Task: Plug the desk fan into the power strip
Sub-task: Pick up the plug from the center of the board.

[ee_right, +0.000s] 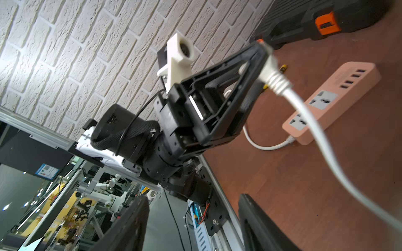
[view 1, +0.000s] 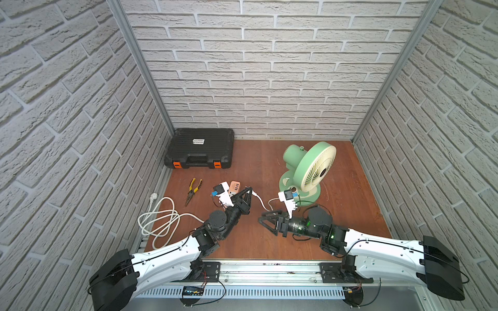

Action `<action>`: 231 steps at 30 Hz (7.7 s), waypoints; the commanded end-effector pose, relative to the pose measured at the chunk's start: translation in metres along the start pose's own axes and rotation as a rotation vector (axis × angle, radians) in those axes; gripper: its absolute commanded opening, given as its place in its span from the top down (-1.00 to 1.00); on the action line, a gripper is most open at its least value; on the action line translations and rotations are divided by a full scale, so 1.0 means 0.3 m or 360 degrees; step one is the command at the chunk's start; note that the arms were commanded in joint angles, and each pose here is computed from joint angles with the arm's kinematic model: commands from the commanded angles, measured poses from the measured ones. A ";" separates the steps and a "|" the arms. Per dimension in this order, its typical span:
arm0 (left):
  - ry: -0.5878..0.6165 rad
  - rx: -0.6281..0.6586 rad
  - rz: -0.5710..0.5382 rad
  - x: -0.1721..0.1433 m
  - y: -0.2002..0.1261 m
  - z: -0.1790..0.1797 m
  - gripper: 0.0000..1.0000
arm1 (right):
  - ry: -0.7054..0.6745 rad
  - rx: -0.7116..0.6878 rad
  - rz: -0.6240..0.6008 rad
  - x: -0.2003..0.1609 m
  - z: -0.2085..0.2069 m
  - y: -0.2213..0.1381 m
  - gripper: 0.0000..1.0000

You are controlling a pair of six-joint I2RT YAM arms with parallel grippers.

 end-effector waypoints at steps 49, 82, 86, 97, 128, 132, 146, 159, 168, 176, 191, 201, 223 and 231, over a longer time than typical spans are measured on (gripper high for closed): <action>-0.0361 -0.0132 -0.0068 0.005 -0.033 -0.036 1.00 | 0.0064 0.0283 -0.0769 0.311 0.010 0.106 0.22; 0.0818 -0.0307 0.0339 0.093 -0.209 -0.077 -0.97 | -0.0267 -0.0276 -0.0390 0.336 0.160 -0.114 0.94; 0.1126 -0.0451 0.0564 0.045 -0.165 -0.169 -0.97 | -0.0302 -0.0463 -0.0229 0.317 0.172 -0.145 0.94; 0.2021 -0.0473 0.0417 -0.058 -0.099 -0.345 -0.97 | -0.0325 -0.0676 -0.0097 0.288 0.166 -0.218 0.95; 0.1753 -0.0764 0.0202 -0.063 -0.093 -0.343 -0.25 | -0.0242 -0.0550 0.0054 0.248 0.181 -0.177 0.94; 0.1739 -0.0765 0.0230 -0.075 -0.091 -0.335 -0.34 | -0.0236 -0.0520 0.0048 0.249 0.188 -0.171 0.94; 0.1691 -0.0835 0.0248 -0.093 -0.097 -0.341 -0.06 | -0.0210 -0.0508 0.0036 0.250 0.188 -0.169 0.94; 0.1667 -0.0855 0.0240 -0.095 -0.100 -0.346 0.29 | -0.0175 -0.0495 0.0023 0.247 0.186 -0.172 0.94; 0.1641 -0.0849 0.0249 -0.105 -0.105 -0.332 0.28 | -0.0165 -0.0495 0.0031 0.246 0.178 -0.161 0.95; 0.1640 -0.0842 0.0242 -0.103 -0.102 -0.334 0.67 | -0.0156 -0.0496 0.0026 0.246 0.171 -0.158 0.95; 0.1653 -0.0732 0.0239 -0.089 -0.062 -0.336 1.00 | -0.0109 -0.0694 -0.0008 0.250 0.092 -0.136 -0.14; 0.1607 -0.0730 0.0230 -0.084 -0.064 -0.338 1.00 | -0.0179 -0.0699 0.0055 0.209 0.081 -0.099 0.15; 0.1513 -0.0671 0.0209 -0.081 -0.079 -0.305 -0.69 | -0.0227 -0.0965 -0.0178 0.261 0.033 -0.184 0.94; 0.1530 -0.0315 0.0351 -0.066 -0.065 -0.205 -0.97 | -0.0193 -0.1504 -0.0331 0.315 -0.054 -0.268 0.94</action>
Point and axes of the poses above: each gripper's point midway between its finger pads, its own y axis out along the fingers, its own z axis along the line the jaws close on, x = y × z, the point moved 4 cm from there along -y, back along the fingers, and after that the axes turned 14 degrees about y, right-handed, at the moved point
